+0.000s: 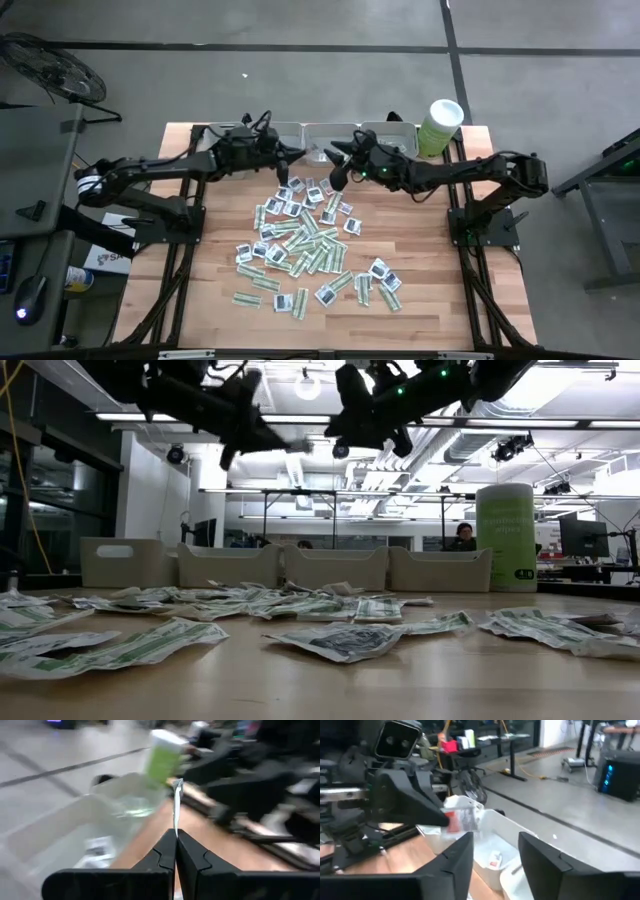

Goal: Pick & Place First Aid Supplies
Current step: Put the orange ointment pack into the middle left gray bin

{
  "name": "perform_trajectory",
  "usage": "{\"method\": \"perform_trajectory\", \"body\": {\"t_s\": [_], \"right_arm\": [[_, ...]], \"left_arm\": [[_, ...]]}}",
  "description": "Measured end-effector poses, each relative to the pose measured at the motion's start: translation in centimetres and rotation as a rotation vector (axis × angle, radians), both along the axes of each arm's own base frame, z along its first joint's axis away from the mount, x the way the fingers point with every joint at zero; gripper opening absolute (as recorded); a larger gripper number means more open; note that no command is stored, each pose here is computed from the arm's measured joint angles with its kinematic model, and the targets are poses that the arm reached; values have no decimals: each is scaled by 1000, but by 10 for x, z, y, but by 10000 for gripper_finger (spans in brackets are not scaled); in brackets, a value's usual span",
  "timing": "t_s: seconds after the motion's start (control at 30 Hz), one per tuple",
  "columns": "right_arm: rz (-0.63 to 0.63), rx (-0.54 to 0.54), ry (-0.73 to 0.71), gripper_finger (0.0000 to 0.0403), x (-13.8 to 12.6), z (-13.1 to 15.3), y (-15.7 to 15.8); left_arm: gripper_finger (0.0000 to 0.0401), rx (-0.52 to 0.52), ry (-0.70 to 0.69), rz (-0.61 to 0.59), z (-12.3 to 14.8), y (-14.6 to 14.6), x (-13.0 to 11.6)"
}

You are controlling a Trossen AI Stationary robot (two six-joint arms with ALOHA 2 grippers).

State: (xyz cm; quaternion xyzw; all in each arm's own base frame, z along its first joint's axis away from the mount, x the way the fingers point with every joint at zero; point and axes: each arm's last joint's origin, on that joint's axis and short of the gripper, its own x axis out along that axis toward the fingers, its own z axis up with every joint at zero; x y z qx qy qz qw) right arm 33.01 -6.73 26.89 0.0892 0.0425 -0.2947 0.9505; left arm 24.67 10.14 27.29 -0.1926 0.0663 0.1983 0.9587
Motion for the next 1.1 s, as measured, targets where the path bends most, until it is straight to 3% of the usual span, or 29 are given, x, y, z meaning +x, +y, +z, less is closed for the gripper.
{"method": "perform_trajectory", "body": {"t_s": [0.2,0.5,0.67,1.1], "right_arm": [[1,53,37,176,-1,-6,1],[3,54,50,177,-1,-7,1],[4,54,51,177,-1,-7,2],[9,64,47,177,-1,-7,2]], "left_arm": [[0,-70,229,319,-20,4,-15],[0,-150,361,545,-40,16,-25],[0,-259,374,578,-53,39,-31],[3,-547,378,501,-82,86,-51]]}}
